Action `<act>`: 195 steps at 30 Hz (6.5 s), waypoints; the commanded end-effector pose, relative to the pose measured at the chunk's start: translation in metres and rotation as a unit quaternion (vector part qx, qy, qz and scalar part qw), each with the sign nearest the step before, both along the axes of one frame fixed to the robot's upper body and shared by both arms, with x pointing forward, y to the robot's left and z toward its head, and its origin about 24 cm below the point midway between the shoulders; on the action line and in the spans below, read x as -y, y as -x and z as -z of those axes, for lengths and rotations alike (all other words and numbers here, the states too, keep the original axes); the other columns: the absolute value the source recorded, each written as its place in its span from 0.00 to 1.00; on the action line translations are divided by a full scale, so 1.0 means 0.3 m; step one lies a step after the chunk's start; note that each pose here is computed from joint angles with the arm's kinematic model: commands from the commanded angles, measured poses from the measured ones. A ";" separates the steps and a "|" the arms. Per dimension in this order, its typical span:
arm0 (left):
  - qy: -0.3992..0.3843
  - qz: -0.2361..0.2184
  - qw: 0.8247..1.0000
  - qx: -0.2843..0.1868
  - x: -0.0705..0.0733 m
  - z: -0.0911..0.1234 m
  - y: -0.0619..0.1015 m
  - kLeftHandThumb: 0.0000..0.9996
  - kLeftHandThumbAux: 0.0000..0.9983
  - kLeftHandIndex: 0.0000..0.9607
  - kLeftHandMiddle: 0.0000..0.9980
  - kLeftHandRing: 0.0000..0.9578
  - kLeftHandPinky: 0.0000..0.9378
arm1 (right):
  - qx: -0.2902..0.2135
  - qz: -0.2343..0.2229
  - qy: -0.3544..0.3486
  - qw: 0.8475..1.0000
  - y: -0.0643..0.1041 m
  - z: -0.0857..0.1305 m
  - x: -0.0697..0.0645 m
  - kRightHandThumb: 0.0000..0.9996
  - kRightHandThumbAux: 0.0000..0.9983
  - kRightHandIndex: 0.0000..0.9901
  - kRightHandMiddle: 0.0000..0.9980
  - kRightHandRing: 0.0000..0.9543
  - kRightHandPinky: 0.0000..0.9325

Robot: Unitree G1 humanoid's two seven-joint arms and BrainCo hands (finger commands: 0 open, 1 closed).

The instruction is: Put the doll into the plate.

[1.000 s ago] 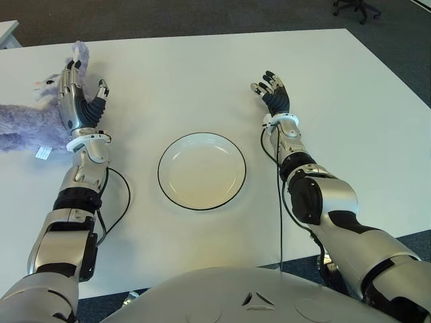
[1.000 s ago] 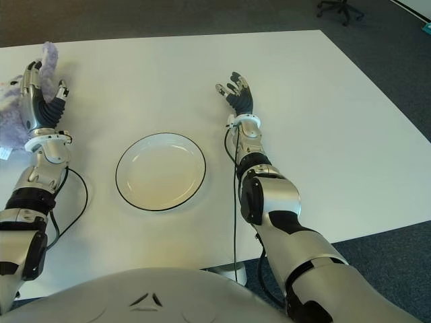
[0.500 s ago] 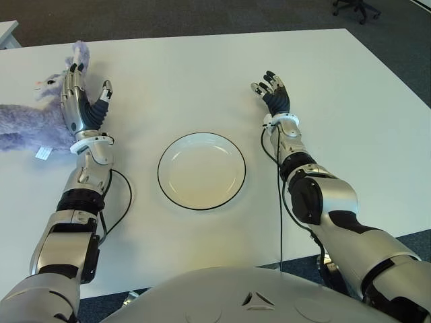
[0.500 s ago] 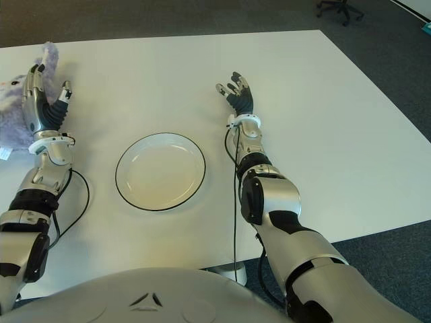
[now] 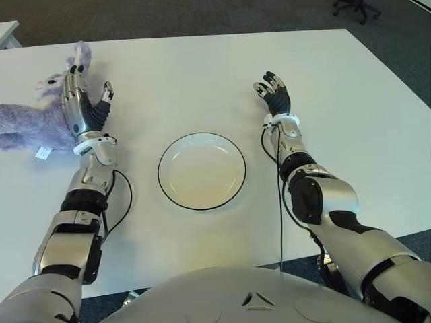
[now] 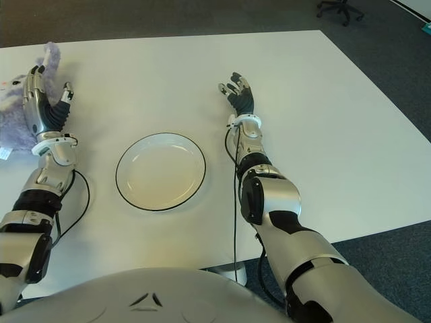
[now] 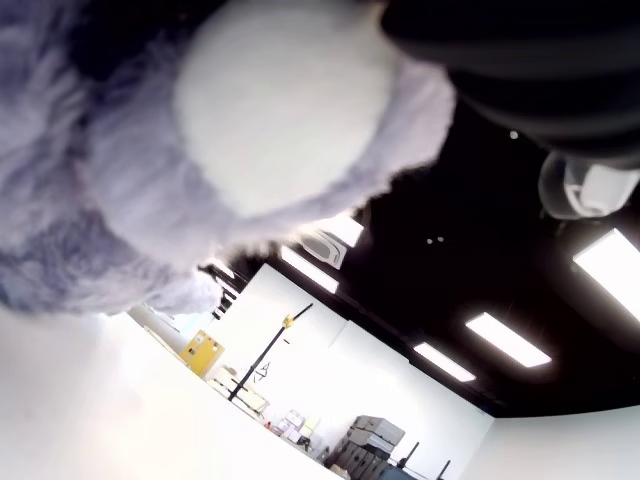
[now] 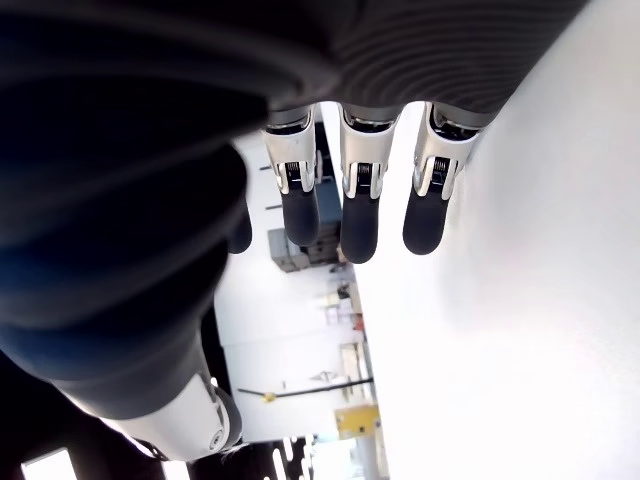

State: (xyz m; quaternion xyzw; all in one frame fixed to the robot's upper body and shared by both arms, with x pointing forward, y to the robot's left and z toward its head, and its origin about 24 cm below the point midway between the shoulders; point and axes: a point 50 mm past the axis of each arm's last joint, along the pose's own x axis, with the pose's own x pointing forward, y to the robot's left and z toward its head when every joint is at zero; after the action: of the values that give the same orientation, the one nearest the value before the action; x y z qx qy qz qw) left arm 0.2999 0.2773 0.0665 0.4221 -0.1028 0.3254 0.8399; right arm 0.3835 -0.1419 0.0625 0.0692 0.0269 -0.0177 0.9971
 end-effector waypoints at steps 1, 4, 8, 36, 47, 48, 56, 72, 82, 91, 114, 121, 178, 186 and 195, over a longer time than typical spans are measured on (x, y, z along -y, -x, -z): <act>0.009 -0.022 1.000 -0.019 0.010 0.054 0.029 0.42 0.25 0.00 0.07 0.05 0.01 | -0.071 0.009 -0.016 0.997 0.059 0.123 0.011 0.42 0.82 0.14 0.13 0.15 0.19; 0.008 -0.029 0.999 -0.019 0.009 0.055 0.033 0.43 0.26 0.01 0.07 0.04 0.00 | -0.070 0.008 -0.016 0.997 0.059 0.122 0.011 0.43 0.82 0.15 0.13 0.15 0.19; 0.008 -0.037 0.999 -0.020 0.006 0.058 0.038 0.43 0.26 0.03 0.06 0.02 0.00 | -0.069 0.007 -0.015 0.997 0.059 0.123 0.010 0.41 0.82 0.14 0.13 0.15 0.19; 0.040 -0.067 0.997 0.002 -0.037 0.067 0.073 0.52 0.30 0.14 0.12 0.11 0.09 | -0.080 0.000 0.002 0.997 0.062 0.131 -0.007 0.40 0.83 0.13 0.11 0.12 0.15; 0.090 -0.075 0.993 0.013 -0.048 0.071 0.081 0.53 0.30 0.14 0.13 0.12 0.09 | -0.077 0.000 0.002 0.997 0.062 0.129 -0.012 0.41 0.83 0.14 0.11 0.11 0.15; 0.092 -0.076 0.993 0.013 -0.049 0.071 0.082 0.52 0.30 0.15 0.14 0.12 0.09 | -0.077 0.001 0.001 0.997 0.062 0.129 -0.012 0.41 0.83 0.15 0.11 0.12 0.15; 0.093 -0.075 0.993 0.024 -0.051 0.065 0.088 0.53 0.31 0.17 0.16 0.14 0.12 | -0.074 -0.001 -0.005 0.997 0.061 0.126 -0.015 0.41 0.83 0.15 0.11 0.12 0.15; 0.103 -0.079 0.991 0.023 -0.058 0.071 0.106 0.53 0.31 0.19 0.18 0.16 0.14 | -0.072 -0.005 0.006 0.997 0.060 0.124 -0.021 0.39 0.82 0.14 0.10 0.10 0.15; 0.097 -0.080 0.992 0.013 -0.061 0.077 0.109 0.55 0.34 0.21 0.22 0.20 0.18 | -0.070 -0.005 0.002 0.998 0.060 0.123 -0.020 0.41 0.83 0.15 0.10 0.11 0.15; 0.089 -0.080 0.993 0.006 -0.058 0.083 0.108 0.55 0.34 0.24 0.27 0.25 0.26 | -0.069 -0.002 -0.002 0.998 0.059 0.122 -0.015 0.42 0.83 0.16 0.11 0.11 0.14; 0.149 -0.082 0.985 0.020 -0.053 0.098 0.103 0.71 0.68 0.45 0.53 0.58 0.64 | -0.068 0.003 -0.001 0.998 0.057 0.119 -0.010 0.48 0.82 0.14 0.11 0.11 0.15; 0.148 -0.098 0.984 0.009 -0.050 0.103 0.096 0.70 0.69 0.46 0.60 0.65 0.72 | -0.068 0.004 -0.001 0.998 0.055 0.116 -0.007 0.49 0.82 0.15 0.11 0.12 0.16; 0.106 -0.074 0.992 0.010 -0.030 0.044 0.054 0.35 0.49 0.84 0.85 0.89 0.94 | -0.068 0.011 -0.017 0.998 0.056 0.117 -0.008 0.56 0.85 0.14 0.12 0.13 0.17; 0.100 -0.068 0.992 0.023 -0.025 0.023 0.047 0.37 0.49 0.85 0.86 0.90 0.95 | -0.068 0.011 -0.021 0.997 0.056 0.117 -0.012 0.56 0.86 0.13 0.12 0.13 0.17; 0.085 -0.050 0.994 0.052 -0.028 -0.082 -0.022 0.38 0.51 0.74 0.85 0.89 0.94 | -0.068 0.007 -0.019 0.997 0.055 0.116 -0.018 0.56 0.85 0.13 0.12 0.13 0.16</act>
State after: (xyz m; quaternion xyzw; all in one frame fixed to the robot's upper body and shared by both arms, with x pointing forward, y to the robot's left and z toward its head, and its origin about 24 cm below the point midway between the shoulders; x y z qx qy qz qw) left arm 0.2981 0.2839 0.0787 0.3377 -0.0910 0.3992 0.8475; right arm 0.3819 -0.1401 0.0609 0.0786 0.0227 -0.0248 0.9963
